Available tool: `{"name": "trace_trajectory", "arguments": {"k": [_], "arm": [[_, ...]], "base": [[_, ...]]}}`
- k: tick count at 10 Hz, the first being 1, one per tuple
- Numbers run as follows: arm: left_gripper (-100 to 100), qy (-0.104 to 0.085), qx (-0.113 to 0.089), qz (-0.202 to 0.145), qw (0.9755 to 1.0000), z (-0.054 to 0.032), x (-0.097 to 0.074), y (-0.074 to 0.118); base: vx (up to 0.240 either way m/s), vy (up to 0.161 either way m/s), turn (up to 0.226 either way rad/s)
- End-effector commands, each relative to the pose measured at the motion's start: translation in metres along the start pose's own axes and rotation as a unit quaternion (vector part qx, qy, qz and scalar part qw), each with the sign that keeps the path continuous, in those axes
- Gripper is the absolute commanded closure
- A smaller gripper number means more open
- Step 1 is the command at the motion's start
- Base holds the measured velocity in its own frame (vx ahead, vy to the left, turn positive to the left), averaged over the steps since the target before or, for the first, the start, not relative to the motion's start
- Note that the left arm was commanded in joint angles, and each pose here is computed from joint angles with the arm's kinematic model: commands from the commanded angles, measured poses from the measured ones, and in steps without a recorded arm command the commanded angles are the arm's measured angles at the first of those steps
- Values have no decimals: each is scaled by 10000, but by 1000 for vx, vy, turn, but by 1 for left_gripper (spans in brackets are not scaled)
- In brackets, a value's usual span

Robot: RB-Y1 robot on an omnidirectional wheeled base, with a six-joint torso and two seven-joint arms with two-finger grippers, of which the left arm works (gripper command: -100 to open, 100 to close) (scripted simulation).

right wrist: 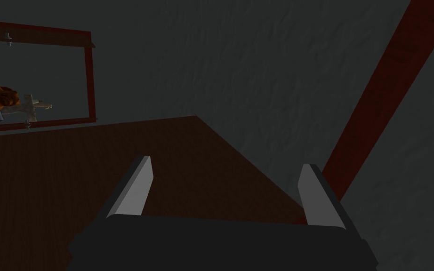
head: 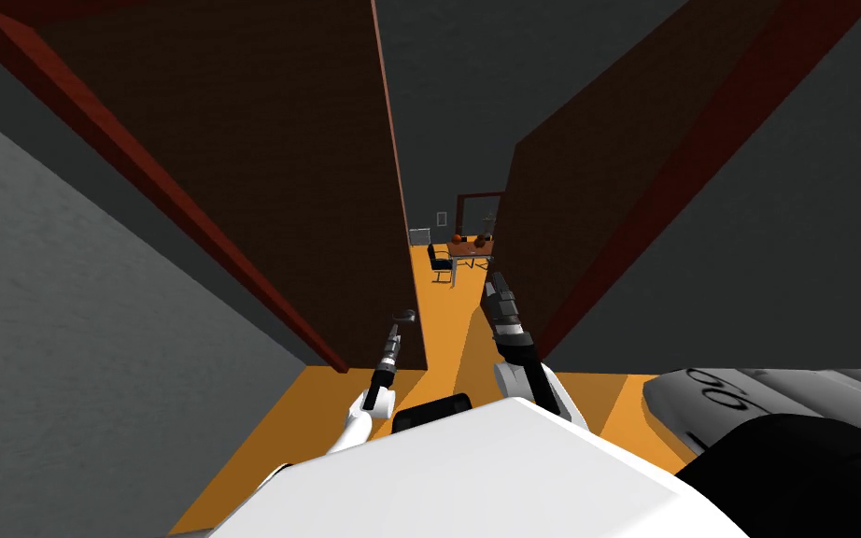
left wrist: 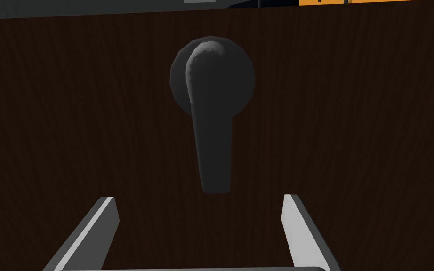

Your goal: Push the door open

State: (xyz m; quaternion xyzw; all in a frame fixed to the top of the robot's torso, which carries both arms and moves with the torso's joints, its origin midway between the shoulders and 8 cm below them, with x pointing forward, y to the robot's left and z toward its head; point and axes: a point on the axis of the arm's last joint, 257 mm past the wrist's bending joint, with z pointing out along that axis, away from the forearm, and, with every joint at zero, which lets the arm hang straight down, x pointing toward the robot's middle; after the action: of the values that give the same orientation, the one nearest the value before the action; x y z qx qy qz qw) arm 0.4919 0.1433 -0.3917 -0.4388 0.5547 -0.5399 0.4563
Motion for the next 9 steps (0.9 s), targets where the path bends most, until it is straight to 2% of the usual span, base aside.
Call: {"name": "trace_trajectory", "arguments": {"k": [1,4,5,6,9], "arm": [[-100,-21,-3,-7,10000,-1,-7,2],[-100,-32,4,-126,9999,7,94,-3],[-100,-30,-4,-92,10000,7,61,7],[100,-30,-4,-92,10000,7,61,7],[100,-30,-4,-92,10000,7,61,7]], "base": [[187,-33,-23],[182,-23,-26],[84,-7,-4],[-12,0,6],[-13,2,-6]]}}
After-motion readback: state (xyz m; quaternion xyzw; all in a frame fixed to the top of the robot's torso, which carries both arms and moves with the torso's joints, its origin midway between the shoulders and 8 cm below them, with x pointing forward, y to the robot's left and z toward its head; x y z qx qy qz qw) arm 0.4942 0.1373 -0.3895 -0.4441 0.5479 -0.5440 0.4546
